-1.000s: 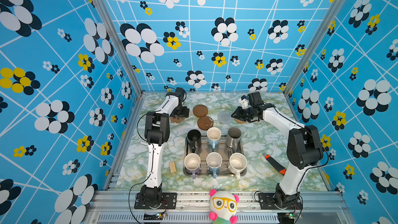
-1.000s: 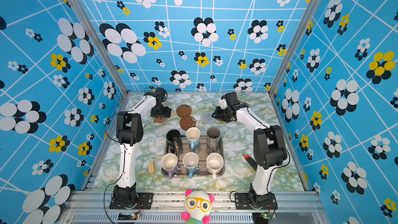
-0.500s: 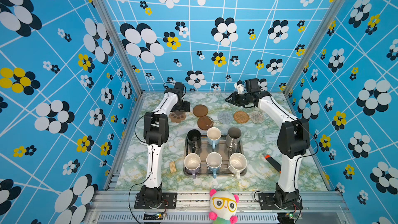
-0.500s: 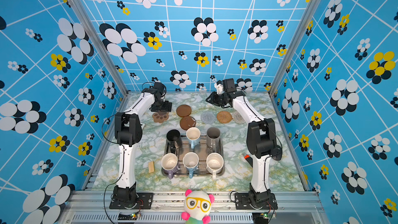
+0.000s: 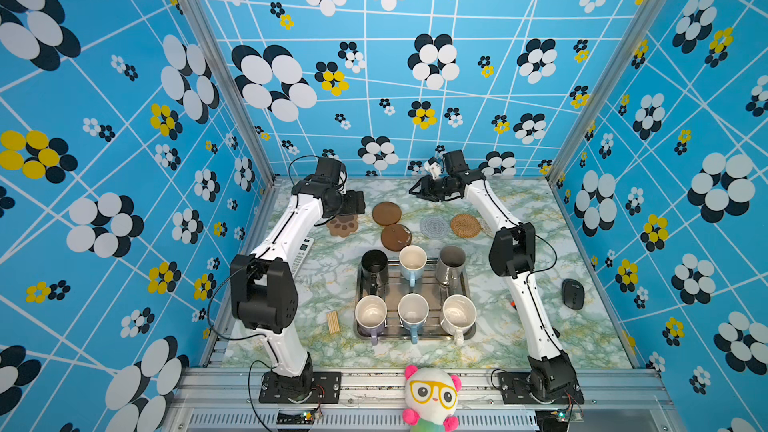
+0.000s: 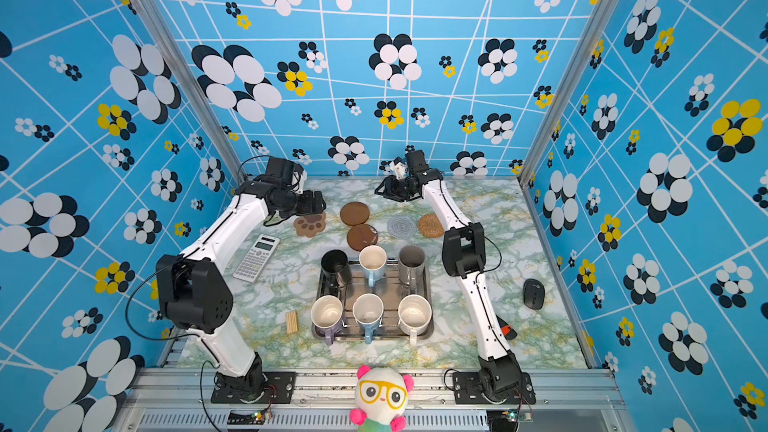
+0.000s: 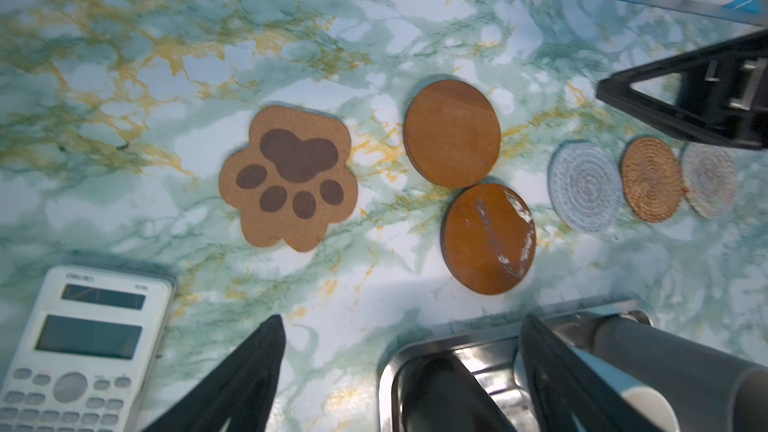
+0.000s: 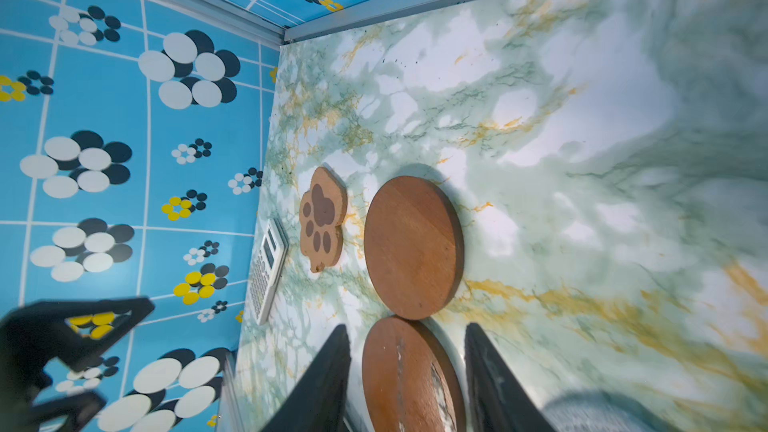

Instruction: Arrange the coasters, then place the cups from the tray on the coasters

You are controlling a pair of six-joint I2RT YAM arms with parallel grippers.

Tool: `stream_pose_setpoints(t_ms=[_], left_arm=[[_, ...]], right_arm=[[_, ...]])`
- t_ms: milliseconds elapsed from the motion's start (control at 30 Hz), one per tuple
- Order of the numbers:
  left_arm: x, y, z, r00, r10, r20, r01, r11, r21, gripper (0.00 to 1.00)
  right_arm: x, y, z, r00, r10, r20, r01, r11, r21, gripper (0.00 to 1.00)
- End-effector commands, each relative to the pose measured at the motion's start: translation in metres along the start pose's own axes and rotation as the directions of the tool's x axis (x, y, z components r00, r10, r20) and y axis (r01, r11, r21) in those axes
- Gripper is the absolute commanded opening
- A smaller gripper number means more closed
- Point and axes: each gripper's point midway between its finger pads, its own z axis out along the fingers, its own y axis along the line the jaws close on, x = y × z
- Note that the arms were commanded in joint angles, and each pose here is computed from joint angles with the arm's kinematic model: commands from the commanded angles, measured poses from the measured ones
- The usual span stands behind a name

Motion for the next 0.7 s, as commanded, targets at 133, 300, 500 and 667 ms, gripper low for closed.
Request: stream_pose_setpoints(t_ms=[133, 300, 500, 667], left_arm=[[0.012, -0.021, -0.039, 0.993, -0.029, 0.115, 0.02, 0.997, 0.078, 0.89], [0.023, -0.022, -0.047, 0.991, -0.019, 0.131, 0.011, 0.998, 0.063, 0.9], [0.035, -0.022, -0.042, 0.993, -0.032, 0.112, 0.025, 0.997, 0.068, 0.9], [0.038, -0.022, -0.045, 0.993, -0.028, 0.114, 0.02, 0.998, 0.064, 0.9]], right_arm=[[-0.008, 0.01, 0.026, 0.997, 0.076, 0.018, -0.072, 0.984, -0.16, 0.54], [-0.007, 0.009, 0.046, 0.992, 0.126, 0.013, -0.119, 0.967, -0.225, 0.54], [0.002, 0.0, 0.066, 0.984, 0.18, -0.004, -0.176, 0.958, -0.228, 0.53], [0.007, -0.002, 0.076, 0.982, 0.187, -0.007, -0.184, 0.957, -0.223, 0.52]])
